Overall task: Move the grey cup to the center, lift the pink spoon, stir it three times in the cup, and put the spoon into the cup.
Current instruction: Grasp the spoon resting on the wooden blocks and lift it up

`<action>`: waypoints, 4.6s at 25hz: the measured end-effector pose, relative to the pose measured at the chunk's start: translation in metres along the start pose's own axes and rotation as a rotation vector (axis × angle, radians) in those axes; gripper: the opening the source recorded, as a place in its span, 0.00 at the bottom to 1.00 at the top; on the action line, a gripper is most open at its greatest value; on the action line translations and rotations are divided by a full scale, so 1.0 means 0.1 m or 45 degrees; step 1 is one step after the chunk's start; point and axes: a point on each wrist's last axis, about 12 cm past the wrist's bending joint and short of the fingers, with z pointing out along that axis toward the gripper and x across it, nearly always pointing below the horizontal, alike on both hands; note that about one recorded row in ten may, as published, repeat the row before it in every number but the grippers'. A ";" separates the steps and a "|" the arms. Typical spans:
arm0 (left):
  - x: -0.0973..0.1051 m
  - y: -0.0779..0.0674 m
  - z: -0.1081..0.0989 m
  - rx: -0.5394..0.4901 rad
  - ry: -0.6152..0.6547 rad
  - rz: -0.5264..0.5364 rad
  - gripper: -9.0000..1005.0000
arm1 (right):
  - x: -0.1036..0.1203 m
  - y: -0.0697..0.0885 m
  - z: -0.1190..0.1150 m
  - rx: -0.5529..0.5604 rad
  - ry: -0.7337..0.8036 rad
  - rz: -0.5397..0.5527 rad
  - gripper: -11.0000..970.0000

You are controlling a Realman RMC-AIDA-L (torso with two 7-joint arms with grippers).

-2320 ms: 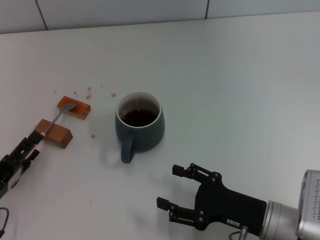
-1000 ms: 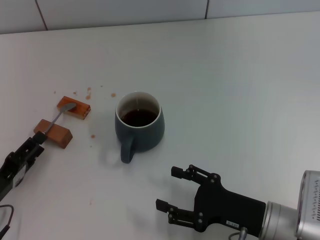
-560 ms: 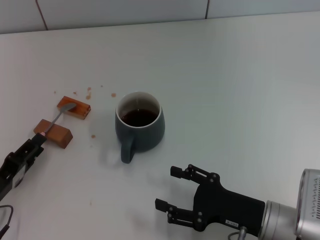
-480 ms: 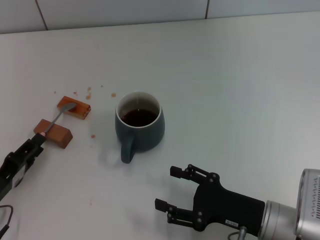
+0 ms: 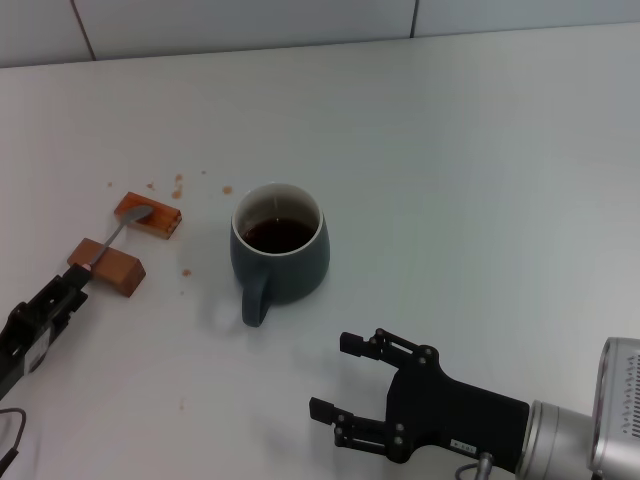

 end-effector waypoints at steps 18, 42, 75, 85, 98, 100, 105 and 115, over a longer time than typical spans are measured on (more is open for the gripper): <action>-0.01 -0.01 0.01 0.009 0.003 -0.002 0.50 | 0.00 -0.01 0.00 0.002 0.002 -0.003 0.85; 0.00 -0.01 0.01 0.004 0.000 -0.017 0.39 | 0.01 0.00 0.00 -0.008 0.010 0.004 0.85; -0.03 0.02 0.05 -0.029 -0.017 -0.057 0.21 | 0.00 0.00 0.00 -0.009 0.010 0.006 0.85; 0.00 -0.01 0.00 0.010 -0.037 -0.135 0.36 | 0.01 0.00 0.00 -0.010 0.011 0.005 0.85; 0.03 -0.02 -0.03 0.028 -0.038 -0.188 0.56 | 0.01 0.00 0.00 -0.010 0.011 0.005 0.85; 0.04 -0.02 -0.03 0.029 -0.036 -0.196 0.56 | 0.01 0.00 0.00 -0.010 0.011 0.006 0.85; 0.08 -0.02 -0.03 0.036 -0.028 -0.212 0.56 | 0.01 0.00 0.00 -0.010 0.011 0.006 0.85; 0.12 -0.05 -0.03 0.061 -0.017 -0.233 0.56 | 0.01 0.00 0.00 -0.013 0.009 0.006 0.85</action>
